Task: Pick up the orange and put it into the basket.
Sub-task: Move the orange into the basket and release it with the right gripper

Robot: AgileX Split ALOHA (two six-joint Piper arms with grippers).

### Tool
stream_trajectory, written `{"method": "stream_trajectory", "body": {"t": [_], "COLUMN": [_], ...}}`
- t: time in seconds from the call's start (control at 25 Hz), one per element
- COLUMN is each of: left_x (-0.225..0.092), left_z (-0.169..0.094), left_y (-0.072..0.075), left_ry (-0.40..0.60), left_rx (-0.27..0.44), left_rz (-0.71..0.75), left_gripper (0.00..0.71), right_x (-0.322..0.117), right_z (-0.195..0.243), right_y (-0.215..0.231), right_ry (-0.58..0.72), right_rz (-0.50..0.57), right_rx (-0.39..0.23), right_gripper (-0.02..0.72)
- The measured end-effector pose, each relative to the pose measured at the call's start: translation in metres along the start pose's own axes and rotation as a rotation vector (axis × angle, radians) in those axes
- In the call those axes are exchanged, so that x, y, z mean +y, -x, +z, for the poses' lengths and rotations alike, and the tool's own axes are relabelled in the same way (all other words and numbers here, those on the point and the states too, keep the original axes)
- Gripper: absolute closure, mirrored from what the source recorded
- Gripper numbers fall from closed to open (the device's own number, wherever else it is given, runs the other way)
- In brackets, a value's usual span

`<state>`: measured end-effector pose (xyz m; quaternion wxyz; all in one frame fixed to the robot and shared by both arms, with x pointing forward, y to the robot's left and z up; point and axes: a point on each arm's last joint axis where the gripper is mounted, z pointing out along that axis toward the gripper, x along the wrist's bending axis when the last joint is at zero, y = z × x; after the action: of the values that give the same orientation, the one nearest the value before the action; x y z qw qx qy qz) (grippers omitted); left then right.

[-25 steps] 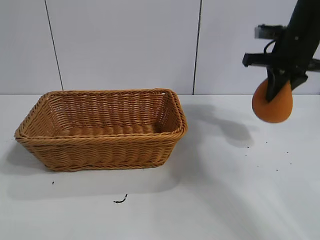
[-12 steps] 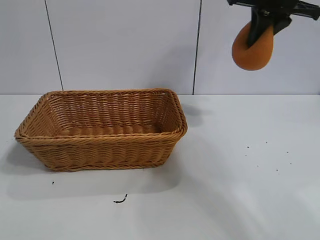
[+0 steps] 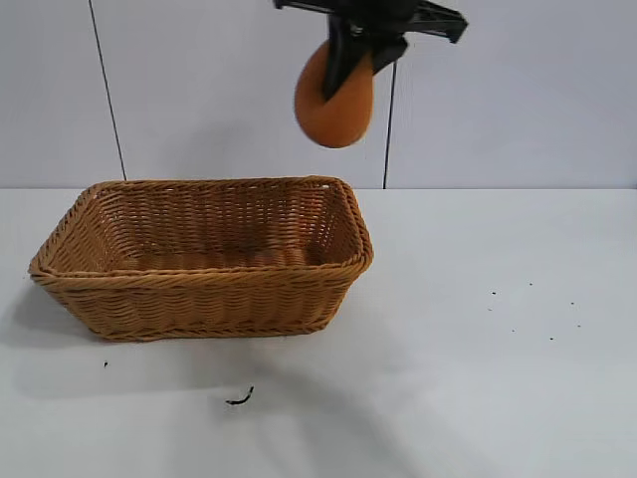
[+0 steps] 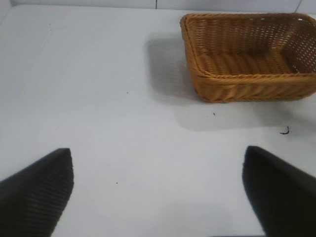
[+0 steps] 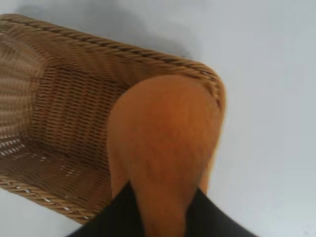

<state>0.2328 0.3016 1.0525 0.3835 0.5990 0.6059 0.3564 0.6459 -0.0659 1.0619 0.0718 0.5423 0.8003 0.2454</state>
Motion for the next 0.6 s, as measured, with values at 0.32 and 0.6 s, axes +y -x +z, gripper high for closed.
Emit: {"method": "stream_trajectory", "body": {"t": [0.32,0.6], "left_x": [0.0,0.0], "left_z": [0.0,0.0], "left_y": [0.0,0.0], "left_ry": [0.0,0.0], "left_rx": [0.0,0.0], "left_rz": [0.0,0.0], "left_gripper": [0.044,0.044], "right_x": [-0.02,-0.032], "right_z": [0.082,0.135], "right_y": [-0.057,-0.063], "right_ry": [-0.031,-0.02], "right_rz": [-0.081,-0.083], "right_rx": [0.061,0.07], "right_gripper": [0.653,0.653]}}
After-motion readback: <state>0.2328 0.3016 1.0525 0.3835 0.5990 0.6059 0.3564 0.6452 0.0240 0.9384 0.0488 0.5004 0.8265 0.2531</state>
